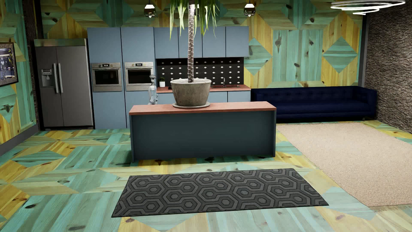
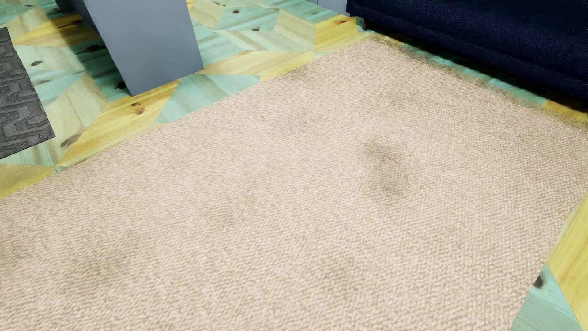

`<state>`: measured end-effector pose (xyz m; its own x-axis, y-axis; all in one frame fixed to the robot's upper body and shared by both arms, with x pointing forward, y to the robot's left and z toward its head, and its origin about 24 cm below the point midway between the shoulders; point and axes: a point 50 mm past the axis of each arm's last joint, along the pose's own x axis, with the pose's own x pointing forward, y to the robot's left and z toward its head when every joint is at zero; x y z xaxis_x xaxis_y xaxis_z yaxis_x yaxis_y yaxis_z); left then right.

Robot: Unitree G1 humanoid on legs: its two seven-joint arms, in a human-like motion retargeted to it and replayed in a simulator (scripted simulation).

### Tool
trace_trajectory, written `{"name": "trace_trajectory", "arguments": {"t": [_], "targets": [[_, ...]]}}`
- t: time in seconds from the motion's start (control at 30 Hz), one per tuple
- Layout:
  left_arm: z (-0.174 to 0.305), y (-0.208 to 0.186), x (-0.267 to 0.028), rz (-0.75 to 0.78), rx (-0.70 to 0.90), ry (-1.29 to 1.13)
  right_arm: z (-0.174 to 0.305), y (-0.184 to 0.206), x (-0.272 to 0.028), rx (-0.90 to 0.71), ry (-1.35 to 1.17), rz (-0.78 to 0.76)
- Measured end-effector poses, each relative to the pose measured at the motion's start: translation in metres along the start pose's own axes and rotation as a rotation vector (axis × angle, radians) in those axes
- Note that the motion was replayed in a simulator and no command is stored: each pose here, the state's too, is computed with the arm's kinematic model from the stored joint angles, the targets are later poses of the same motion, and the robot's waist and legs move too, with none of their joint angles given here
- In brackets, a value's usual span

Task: Walk around the plant

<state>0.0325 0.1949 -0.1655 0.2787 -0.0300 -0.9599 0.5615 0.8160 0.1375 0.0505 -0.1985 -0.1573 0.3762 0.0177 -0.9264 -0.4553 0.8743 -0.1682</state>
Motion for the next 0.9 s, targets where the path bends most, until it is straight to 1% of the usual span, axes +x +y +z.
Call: {"name": "trace_trajectory", "arguments": {"t": [0.03, 0.13, 0.33, 0.43, 0.53, 0.77, 0.87, 0.9], "targets": [[0.005, 0.003, 0.001, 0.001, 0.020, -0.018, 0.009, -0.002, 0.002, -0.006, -0.029, -0.005], [0.021, 0.011, 0.002, 0.026, 0.007, -0.074, 0.027, -0.006, 0.006, 0.009, -0.081, -0.018], [0.042, 0.007, 0.003, 0.018, 0.001, -0.144, 0.026, -0.007, 0.005, 0.010, -0.078, -0.020], [0.040, 0.003, 0.003, -0.003, 0.045, -0.142, 0.008, -0.004, 0.001, 0.021, -0.027, -0.017], [0.048, 0.015, -0.001, 0.016, 0.092, -0.185, -0.008, 0.006, -0.003, 0.015, 0.021, 0.010], [0.080, 0.041, 0.003, 0.087, 0.078, -0.248, -0.058, 0.010, -0.016, 0.008, 0.201, 0.023], [0.071, 0.033, 0.004, 0.055, 0.133, -0.217, -0.065, 0.009, -0.018, 0.007, 0.230, 0.020], [0.061, 0.030, 0.006, 0.055, 0.088, -0.178, -0.067, 0.010, -0.019, 0.010, 0.237, 0.020]]}}
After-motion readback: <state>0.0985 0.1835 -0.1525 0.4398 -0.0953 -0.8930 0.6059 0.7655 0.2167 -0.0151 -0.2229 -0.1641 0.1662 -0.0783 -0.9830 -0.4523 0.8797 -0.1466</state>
